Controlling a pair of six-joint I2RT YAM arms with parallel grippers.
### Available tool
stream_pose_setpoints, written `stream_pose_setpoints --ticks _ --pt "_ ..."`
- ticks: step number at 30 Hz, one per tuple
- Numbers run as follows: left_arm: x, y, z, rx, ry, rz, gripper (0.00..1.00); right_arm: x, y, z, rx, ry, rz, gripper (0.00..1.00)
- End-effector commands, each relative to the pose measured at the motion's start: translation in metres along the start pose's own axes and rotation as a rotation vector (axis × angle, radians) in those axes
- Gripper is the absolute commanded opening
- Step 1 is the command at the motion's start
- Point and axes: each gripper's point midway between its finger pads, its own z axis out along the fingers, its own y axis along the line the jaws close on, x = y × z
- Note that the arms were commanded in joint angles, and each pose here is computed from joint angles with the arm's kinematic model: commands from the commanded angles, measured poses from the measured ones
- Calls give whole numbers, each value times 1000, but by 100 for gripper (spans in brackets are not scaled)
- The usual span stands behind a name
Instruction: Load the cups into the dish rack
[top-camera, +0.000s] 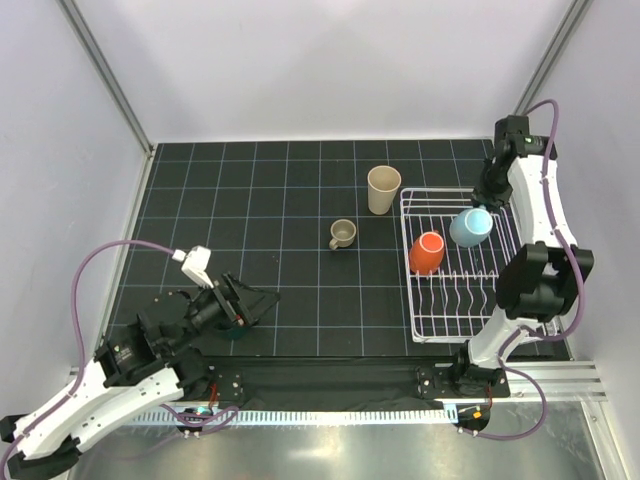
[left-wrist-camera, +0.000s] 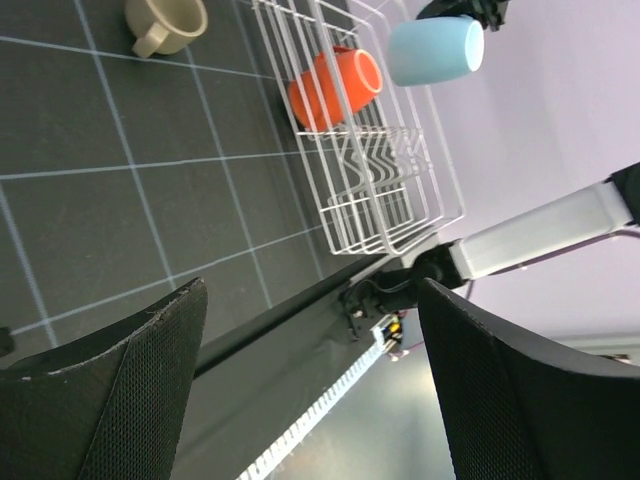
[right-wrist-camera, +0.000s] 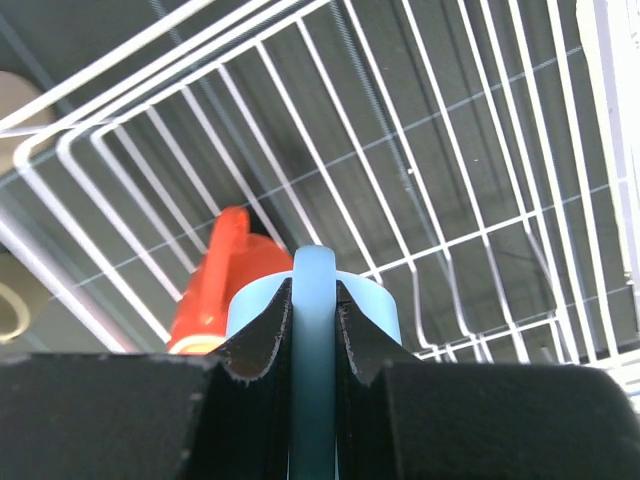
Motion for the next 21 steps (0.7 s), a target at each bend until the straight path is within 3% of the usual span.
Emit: stream_pose_setpoints --ticks 1,10,21 --pt "-11 0 -2 -37 -21 65 83 -9 -11 -1 52 -6 -47 4" --pt "-19 0 9 -132 19 177 82 19 -6 62 44 176 -112 4" --pt "-22 7 17 -198 32 234 82 59 -5 109 6 316 -164 4"
